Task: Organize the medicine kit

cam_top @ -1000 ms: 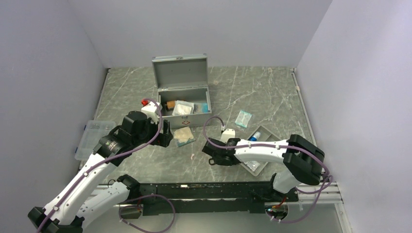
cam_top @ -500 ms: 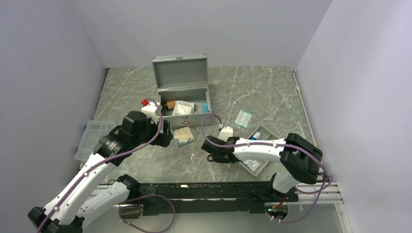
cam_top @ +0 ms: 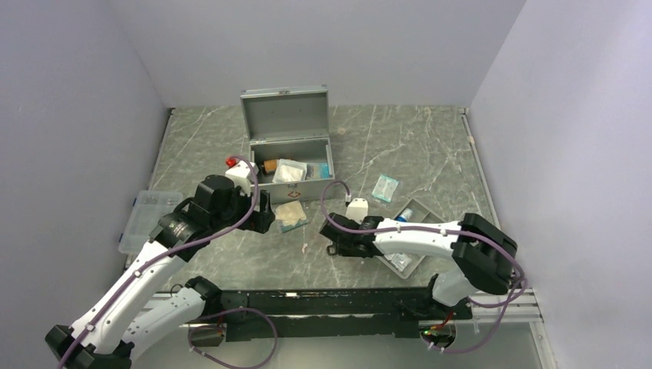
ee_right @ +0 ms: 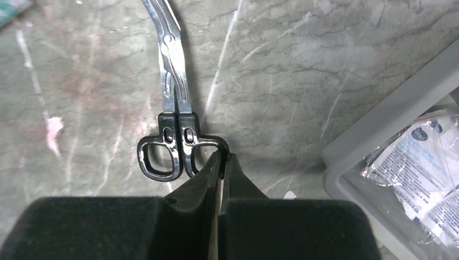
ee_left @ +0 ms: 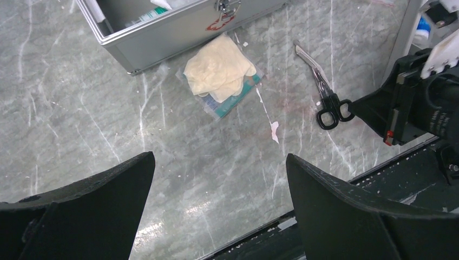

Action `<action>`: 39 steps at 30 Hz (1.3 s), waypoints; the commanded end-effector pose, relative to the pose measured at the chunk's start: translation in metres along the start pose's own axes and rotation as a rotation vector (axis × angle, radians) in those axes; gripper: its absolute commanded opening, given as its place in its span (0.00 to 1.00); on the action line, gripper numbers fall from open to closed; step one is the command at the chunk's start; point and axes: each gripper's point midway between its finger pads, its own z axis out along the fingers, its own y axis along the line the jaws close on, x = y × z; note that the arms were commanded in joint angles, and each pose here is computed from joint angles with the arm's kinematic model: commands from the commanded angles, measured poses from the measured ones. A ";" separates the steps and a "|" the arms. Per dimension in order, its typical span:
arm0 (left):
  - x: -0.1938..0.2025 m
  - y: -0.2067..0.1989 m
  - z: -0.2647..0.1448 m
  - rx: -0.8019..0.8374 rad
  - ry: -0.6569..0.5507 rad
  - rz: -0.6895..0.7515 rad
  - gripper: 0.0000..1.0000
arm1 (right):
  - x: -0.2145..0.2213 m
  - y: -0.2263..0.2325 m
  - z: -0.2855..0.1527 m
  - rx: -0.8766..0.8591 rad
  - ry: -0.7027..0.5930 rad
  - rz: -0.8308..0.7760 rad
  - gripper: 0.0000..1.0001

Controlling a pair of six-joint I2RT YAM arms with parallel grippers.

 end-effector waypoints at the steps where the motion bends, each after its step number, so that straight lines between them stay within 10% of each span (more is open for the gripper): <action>1: -0.014 -0.015 -0.001 0.066 -0.017 -0.024 0.99 | -0.021 0.012 -0.022 -0.097 -0.067 0.028 0.00; 23: 0.009 -0.098 0.036 0.462 0.200 -0.191 0.99 | -0.032 0.012 -0.052 -0.261 -0.147 0.019 0.00; 30: 0.023 -0.098 0.042 0.435 0.240 -0.198 0.99 | -0.011 0.028 -0.038 -0.304 -0.053 0.038 0.50; 39: 0.023 -0.074 0.032 0.313 0.194 -0.178 0.99 | 0.010 0.051 -0.029 -0.311 0.035 0.026 0.52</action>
